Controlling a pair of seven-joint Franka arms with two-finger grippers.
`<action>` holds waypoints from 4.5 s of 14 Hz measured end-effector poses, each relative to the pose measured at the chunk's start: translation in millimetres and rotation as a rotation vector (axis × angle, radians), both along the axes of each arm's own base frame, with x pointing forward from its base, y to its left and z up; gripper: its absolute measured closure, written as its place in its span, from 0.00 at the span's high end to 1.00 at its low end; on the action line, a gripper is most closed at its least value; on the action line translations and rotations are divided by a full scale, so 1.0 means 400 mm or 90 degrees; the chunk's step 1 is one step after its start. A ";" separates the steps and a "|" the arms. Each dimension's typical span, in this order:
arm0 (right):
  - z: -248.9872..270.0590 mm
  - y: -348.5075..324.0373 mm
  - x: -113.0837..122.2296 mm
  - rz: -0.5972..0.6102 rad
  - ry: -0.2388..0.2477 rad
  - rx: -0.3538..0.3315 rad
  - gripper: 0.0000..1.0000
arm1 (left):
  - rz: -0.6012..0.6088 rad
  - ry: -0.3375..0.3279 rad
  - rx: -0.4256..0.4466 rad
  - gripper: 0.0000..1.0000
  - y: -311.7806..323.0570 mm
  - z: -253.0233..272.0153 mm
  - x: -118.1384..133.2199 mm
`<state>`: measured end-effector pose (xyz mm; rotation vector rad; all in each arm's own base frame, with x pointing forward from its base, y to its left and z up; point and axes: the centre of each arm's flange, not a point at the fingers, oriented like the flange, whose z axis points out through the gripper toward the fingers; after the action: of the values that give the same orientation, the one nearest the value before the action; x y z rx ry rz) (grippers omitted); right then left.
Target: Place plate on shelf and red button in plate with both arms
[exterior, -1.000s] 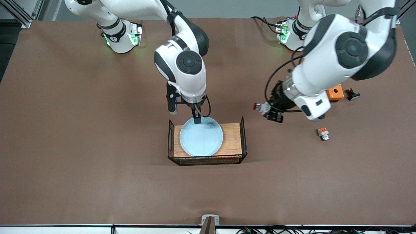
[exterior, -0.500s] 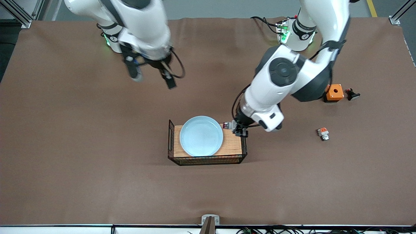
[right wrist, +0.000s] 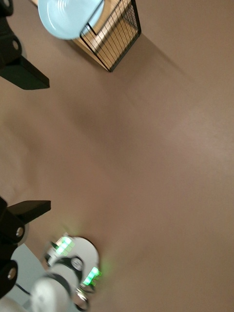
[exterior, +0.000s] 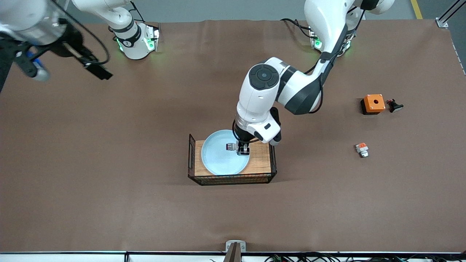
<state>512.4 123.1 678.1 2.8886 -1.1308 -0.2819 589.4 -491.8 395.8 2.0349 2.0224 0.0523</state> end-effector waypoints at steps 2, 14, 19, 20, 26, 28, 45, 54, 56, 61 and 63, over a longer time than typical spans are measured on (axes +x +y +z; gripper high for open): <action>-0.014 -0.135 0.017 0.056 0.004 0.021 1.00 | 0.028 -0.013 -0.016 0.41 -0.009 -0.037 0.013; -0.044 -0.398 -0.008 0.306 -0.099 0.055 1.00 | 0.006 -0.026 -0.027 0.48 -0.096 -0.136 -0.030; -0.016 -0.274 -0.009 0.361 -0.128 0.046 1.00 | -0.037 0.006 0.018 0.96 -0.081 -0.124 -0.035; -0.013 -0.261 -0.007 0.362 -0.131 0.043 1.00 | -0.045 0.011 0.026 1.00 -0.067 -0.104 -0.028; -0.003 -0.255 -0.004 0.362 -0.136 0.009 1.00 | -0.131 0.062 0.032 1.00 0.216 0.198 0.069; -0.002 -0.255 -0.004 0.362 -0.137 0.008 1.00 | -0.203 0.075 0.041 1.00 0.348 0.273 0.098; -0.001 -0.219 -0.006 0.409 -0.135 0.000 1.00 | -0.929 0.062 0.121 1.00 1.182 0.497 0.110; -0.001 -0.218 -0.006 0.410 -0.135 0.000 1.00 | -0.998 0.088 0.152 1.00 1.079 0.566 -0.064; -0.001 -0.218 -0.006 0.410 -0.135 0.000 1.00 | -0.997 0.085 0.159 1.00 1.073 0.588 -0.104; -0.001 -0.218 -0.007 0.410 -0.133 0.000 1.00 | -0.987 0.043 0.200 1.00 1.077 0.635 -0.140; -0.001 -0.219 -0.007 0.410 -0.133 0.000 1.00 | -0.986 0.033 0.209 1.00 1.076 0.634 -0.139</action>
<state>509.8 35.6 677.6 3.1291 -0.1601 0.0445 533.9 -61.3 649.3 3.1656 0.0062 0.0155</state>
